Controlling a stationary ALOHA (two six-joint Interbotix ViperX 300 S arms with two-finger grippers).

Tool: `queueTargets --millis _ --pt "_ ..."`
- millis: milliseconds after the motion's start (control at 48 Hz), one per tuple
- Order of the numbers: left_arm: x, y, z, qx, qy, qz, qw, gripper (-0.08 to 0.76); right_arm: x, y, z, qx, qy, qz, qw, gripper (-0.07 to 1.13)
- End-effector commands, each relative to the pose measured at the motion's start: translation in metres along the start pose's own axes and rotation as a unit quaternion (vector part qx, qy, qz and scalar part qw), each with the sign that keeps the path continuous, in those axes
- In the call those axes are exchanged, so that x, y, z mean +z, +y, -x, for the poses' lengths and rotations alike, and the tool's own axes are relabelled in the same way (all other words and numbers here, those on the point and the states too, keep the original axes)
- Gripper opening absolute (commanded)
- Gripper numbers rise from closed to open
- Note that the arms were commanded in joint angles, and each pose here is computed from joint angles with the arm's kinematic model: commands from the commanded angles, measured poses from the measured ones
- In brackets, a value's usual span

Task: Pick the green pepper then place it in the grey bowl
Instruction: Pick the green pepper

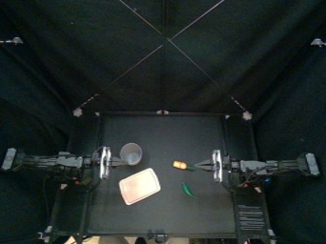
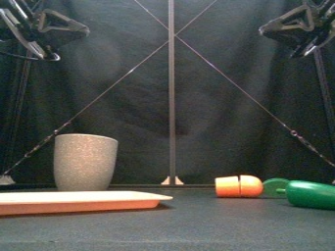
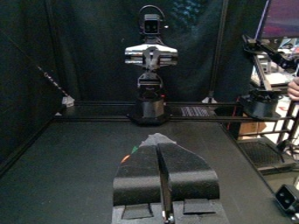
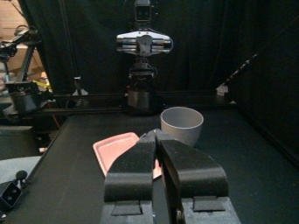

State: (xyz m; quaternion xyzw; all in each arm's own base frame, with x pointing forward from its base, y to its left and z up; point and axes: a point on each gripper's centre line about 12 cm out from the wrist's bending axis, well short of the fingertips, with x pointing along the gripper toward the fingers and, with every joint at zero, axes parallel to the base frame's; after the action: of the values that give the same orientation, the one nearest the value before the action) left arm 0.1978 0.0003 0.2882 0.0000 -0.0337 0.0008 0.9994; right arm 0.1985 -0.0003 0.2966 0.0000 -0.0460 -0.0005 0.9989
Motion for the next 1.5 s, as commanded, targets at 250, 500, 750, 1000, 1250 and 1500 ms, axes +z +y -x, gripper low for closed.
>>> queueTargets --millis 250,500,750,1000,1250,1500 --pt "-0.005 0.002 -0.003 0.004 0.071 -0.002 0.997 0.05 -0.031 0.008 -0.018 -0.011 0.11 -0.182 0.977 0.15" --pt "-0.017 0.002 -0.001 0.004 0.11 -0.001 0.994 0.05 -0.077 0.028 -0.038 -0.029 0.228 -0.306 0.924 0.54" --pt "-0.02 0.002 0.0 0.004 0.114 0.0 0.993 0.05 -0.125 0.047 -0.058 -0.067 0.325 -0.371 0.867 1.03" --pt "-0.024 0.002 0.001 0.006 0.118 0.0 0.993 0.05 -0.176 0.06 -0.059 -0.114 0.456 -0.371 0.801 1.02" --pt "-0.027 0.003 0.002 0.007 0.122 0.0 0.993 0.052 -0.189 0.063 -0.077 -0.119 0.472 -0.357 0.797 1.02" --pt "-0.032 0.003 0.004 0.008 0.128 0.006 0.992 0.05 -0.204 0.064 -0.084 -0.128 0.489 -0.348 0.789 1.0"
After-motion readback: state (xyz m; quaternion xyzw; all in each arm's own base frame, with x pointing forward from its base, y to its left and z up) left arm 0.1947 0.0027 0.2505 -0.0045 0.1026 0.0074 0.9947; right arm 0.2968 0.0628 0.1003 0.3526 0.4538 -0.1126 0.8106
